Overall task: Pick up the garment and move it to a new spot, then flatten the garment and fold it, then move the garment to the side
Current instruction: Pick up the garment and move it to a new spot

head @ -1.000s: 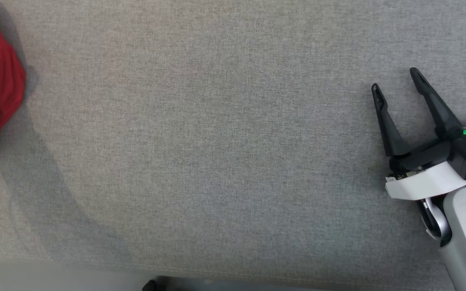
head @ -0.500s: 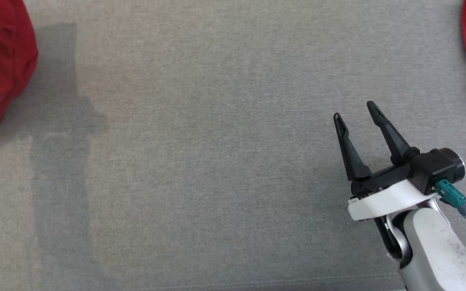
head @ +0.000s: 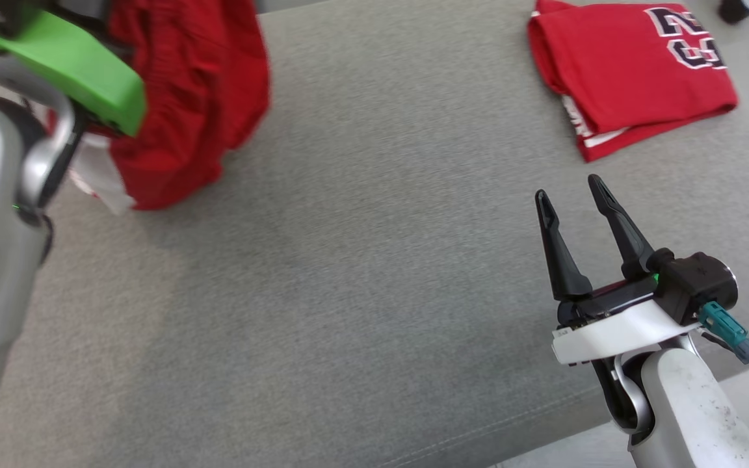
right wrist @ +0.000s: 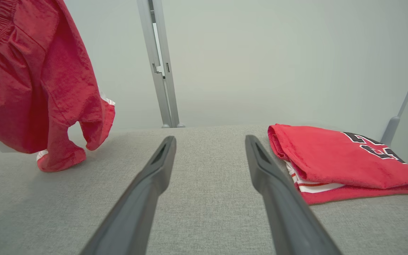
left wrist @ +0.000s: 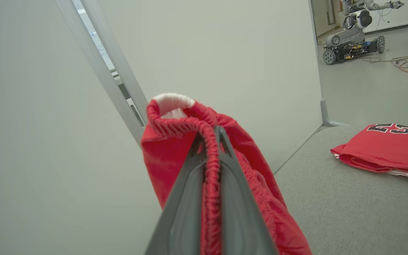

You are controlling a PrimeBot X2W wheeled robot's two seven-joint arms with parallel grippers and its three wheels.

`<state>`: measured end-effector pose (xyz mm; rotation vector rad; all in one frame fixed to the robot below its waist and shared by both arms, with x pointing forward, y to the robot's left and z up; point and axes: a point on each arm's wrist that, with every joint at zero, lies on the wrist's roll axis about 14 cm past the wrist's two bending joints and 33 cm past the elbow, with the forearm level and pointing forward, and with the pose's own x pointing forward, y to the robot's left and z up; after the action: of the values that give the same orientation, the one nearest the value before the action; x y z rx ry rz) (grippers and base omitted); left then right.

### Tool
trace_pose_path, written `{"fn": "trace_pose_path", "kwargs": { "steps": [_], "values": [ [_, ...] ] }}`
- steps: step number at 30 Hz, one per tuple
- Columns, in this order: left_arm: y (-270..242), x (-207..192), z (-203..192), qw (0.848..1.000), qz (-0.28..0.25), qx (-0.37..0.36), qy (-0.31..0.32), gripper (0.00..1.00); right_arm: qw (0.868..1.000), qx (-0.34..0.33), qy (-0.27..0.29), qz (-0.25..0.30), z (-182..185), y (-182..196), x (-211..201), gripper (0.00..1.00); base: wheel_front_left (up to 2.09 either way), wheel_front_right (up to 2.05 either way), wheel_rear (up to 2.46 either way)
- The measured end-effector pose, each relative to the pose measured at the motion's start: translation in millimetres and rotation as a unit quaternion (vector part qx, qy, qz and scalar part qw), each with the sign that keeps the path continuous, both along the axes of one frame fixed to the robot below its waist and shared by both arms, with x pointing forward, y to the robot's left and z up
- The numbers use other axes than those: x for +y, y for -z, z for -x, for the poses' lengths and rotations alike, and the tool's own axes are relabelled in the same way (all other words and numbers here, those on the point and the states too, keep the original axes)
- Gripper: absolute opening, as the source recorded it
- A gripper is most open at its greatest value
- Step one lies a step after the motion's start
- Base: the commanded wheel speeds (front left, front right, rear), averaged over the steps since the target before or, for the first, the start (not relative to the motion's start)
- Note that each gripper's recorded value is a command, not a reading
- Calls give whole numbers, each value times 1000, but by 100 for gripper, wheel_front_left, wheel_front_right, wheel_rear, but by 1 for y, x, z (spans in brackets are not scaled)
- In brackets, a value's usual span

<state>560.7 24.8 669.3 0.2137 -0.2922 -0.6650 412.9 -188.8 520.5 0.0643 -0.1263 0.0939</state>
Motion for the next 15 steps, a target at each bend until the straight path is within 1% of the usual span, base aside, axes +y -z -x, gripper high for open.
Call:
{"fn": "trace_pose_path", "kwargs": {
  "steps": [3,5,8,10,13,15],
  "values": [
    [0,-41,22,998,-5,-1,57,0,1000,-9,22,3,11,-9,-14,100,0,0,0],
    [7,-60,36,996,-11,6,87,0,999,-13,35,4,18,-13,-22,100,0,0,0],
    [35,-82,60,991,-27,31,130,0,999,-19,47,6,23,-17,-29,100,0,0,0],
    [63,-86,73,987,-38,57,146,0,999,-19,46,5,22,-17,-29,100,0,0,0],
    [111,-82,92,981,-49,102,158,0,999,-16,40,4,18,-14,-25,100,0,0,0],
    [150,-74,107,976,-75,126,159,0,999,-13,34,3,14,-11,-21,100,0,0,0]
  ]
}}
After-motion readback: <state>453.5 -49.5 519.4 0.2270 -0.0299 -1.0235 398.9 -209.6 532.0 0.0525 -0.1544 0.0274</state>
